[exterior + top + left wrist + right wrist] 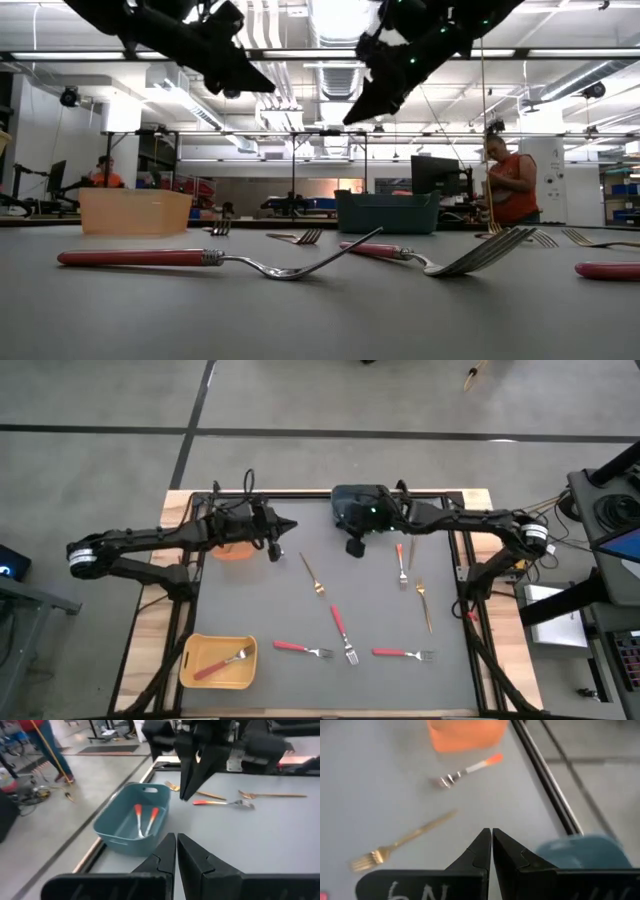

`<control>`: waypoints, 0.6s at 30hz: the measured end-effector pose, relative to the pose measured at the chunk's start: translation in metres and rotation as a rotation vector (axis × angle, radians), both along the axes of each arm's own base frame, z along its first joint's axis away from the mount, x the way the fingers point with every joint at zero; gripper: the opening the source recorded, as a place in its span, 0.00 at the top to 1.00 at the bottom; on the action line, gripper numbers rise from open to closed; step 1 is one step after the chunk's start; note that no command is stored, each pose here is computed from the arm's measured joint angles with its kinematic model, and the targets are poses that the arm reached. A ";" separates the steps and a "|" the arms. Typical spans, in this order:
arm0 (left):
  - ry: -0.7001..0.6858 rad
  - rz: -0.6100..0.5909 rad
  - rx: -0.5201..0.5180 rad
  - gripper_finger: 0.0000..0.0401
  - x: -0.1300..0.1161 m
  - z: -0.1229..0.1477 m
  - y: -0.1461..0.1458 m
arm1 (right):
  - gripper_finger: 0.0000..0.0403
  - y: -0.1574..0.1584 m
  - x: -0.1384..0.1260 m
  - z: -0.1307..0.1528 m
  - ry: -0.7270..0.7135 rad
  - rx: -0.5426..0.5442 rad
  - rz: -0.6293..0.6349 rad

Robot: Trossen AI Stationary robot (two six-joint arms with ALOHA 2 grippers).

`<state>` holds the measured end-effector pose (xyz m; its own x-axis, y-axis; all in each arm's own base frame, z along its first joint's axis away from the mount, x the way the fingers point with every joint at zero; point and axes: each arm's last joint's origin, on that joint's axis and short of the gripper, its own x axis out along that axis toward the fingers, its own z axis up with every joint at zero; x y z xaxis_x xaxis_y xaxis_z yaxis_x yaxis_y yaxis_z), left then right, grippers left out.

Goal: Sort silverware by color (type)
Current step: Put the gold fork into the orange bin

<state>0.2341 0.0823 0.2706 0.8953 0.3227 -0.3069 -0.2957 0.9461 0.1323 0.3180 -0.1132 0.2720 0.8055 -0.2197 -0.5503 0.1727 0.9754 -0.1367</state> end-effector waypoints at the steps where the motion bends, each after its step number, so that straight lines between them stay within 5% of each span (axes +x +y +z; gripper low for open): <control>1: 0.010 -0.009 -0.003 1.00 0.003 -0.002 -0.001 | 0.98 0.004 -0.002 0.001 -0.023 -0.022 0.019; 6: 0.083 -0.067 -0.001 1.00 0.022 -0.012 -0.008 | 0.98 0.022 -0.020 0.007 -0.102 -0.106 0.085; 18: 0.594 -0.332 0.108 1.00 0.067 -0.065 -0.006 | 0.98 0.033 -0.057 0.025 -0.182 -0.253 0.154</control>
